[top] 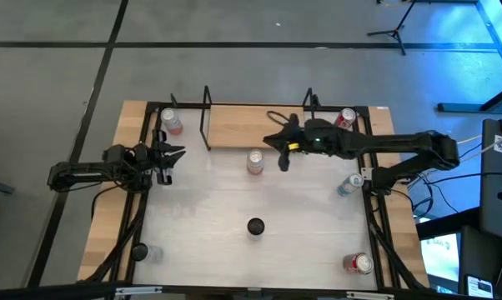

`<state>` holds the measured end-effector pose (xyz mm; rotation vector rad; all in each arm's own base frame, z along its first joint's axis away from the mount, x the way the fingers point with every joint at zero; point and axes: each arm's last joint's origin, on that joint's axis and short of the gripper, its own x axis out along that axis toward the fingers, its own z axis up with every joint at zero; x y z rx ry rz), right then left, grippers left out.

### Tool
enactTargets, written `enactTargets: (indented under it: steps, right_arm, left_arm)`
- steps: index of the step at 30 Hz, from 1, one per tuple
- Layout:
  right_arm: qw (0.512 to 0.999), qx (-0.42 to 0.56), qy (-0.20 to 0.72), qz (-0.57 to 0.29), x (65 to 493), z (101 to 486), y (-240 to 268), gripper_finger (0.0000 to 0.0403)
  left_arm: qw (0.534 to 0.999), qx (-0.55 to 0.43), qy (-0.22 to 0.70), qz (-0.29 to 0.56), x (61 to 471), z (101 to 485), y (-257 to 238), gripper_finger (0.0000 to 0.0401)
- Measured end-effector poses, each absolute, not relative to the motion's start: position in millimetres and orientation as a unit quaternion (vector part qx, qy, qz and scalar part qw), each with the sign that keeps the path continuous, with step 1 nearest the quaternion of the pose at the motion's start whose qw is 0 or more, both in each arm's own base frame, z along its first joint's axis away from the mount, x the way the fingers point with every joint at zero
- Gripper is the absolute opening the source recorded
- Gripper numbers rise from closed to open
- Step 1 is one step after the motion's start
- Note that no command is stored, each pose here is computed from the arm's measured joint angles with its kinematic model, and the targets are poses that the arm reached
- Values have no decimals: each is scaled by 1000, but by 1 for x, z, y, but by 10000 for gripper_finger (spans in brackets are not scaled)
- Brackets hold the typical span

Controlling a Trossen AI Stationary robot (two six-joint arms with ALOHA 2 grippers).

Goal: Place canned beverage on shelf
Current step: Put the bottom orange soda can on the shelf

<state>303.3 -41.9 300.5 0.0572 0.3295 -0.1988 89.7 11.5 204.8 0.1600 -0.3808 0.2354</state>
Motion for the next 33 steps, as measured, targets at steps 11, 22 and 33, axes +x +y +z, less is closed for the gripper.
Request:
enactTargets:
  steps: [11,22,33]
  right_arm:
    - [946,23,317,-67,348,299,-46,321]
    - [939,30,334,-72,357,298,-47,363]
    - [927,30,372,-41,373,271,-33,344]
  left_arm:
    - [973,76,-186,113,90,204,11,53]
    - [973,75,-185,116,90,204,12,53]
    - [973,75,-186,116,90,204,12,53]
